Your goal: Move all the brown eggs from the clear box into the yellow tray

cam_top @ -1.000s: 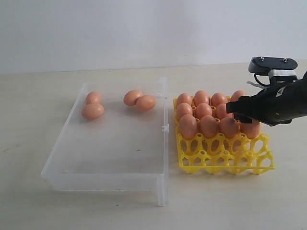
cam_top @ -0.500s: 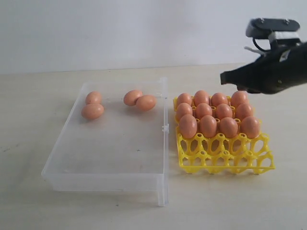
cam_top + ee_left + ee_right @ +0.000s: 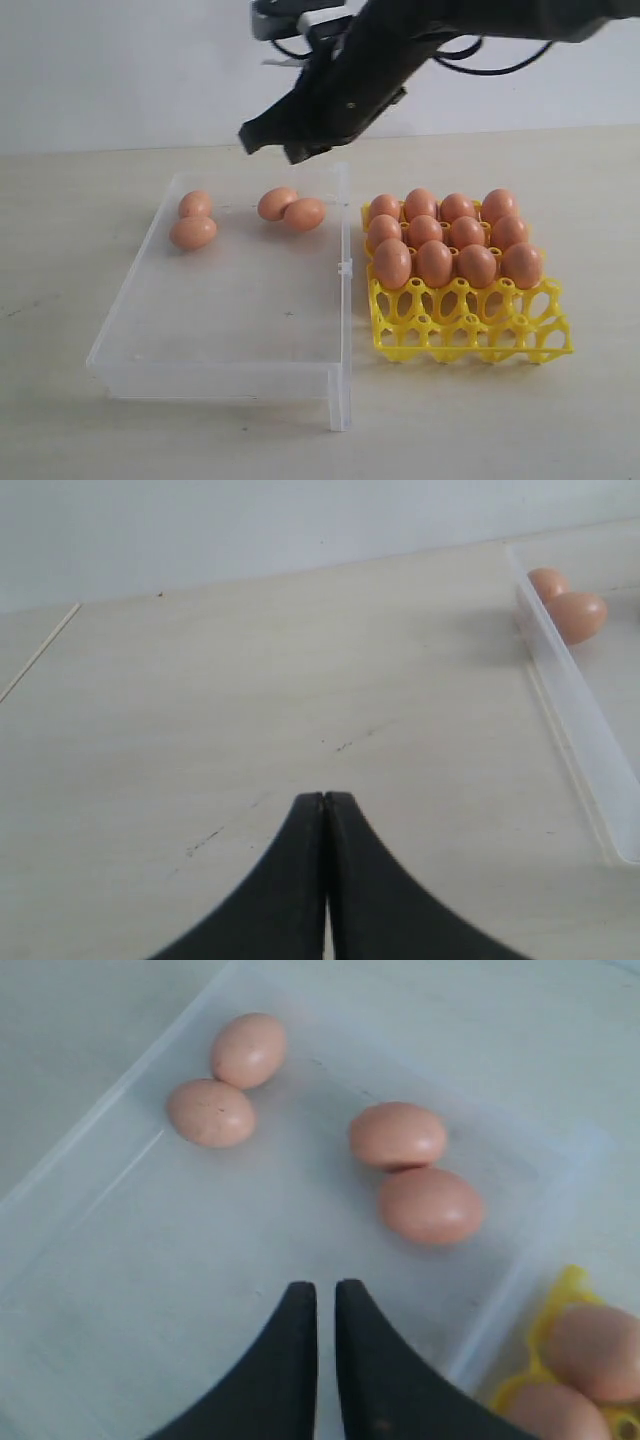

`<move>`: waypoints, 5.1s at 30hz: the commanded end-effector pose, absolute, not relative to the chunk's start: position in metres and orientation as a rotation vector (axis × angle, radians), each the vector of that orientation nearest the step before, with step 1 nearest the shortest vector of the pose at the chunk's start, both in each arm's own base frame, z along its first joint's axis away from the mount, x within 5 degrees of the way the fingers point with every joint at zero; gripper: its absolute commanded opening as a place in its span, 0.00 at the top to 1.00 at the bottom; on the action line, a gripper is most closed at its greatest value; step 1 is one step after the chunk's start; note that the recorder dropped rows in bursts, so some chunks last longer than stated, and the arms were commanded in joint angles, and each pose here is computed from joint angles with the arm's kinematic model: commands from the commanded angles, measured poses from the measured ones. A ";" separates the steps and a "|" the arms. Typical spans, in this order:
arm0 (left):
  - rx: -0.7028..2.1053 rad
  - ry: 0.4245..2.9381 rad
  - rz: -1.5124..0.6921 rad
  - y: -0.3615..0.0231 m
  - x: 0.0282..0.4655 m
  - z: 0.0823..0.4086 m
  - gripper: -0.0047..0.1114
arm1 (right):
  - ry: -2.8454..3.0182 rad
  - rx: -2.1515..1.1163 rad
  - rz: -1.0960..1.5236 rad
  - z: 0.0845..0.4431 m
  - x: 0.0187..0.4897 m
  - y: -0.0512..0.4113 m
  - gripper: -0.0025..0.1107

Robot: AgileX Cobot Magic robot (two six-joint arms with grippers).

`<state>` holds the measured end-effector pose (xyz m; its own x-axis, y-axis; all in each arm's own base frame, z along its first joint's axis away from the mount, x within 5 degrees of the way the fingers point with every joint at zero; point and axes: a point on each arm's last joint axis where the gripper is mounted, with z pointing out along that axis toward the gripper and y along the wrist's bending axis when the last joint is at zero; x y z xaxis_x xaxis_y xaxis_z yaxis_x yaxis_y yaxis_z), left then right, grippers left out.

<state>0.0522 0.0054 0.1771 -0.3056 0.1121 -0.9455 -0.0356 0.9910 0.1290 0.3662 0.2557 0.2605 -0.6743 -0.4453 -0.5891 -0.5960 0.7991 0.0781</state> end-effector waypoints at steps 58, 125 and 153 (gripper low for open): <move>0.055 1.863 0.136 0.005 0.052 0.179 0.96 | 2.583 0.399 1.018 0.081 0.434 0.361 0.73; 0.055 1.863 0.136 0.005 0.052 0.179 0.96 | 2.085 -1.686 0.187 0.180 0.342 0.396 0.45; 0.055 1.863 0.136 0.005 0.052 0.179 0.96 | 2.129 -1.755 0.184 0.107 0.338 0.410 0.80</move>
<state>0.0522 0.0054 0.1771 -0.3056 0.1121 -0.9455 -0.0356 0.9910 0.1290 0.3429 0.4138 0.1307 -0.1237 -0.8916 -0.4356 -0.9553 0.2258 -0.1909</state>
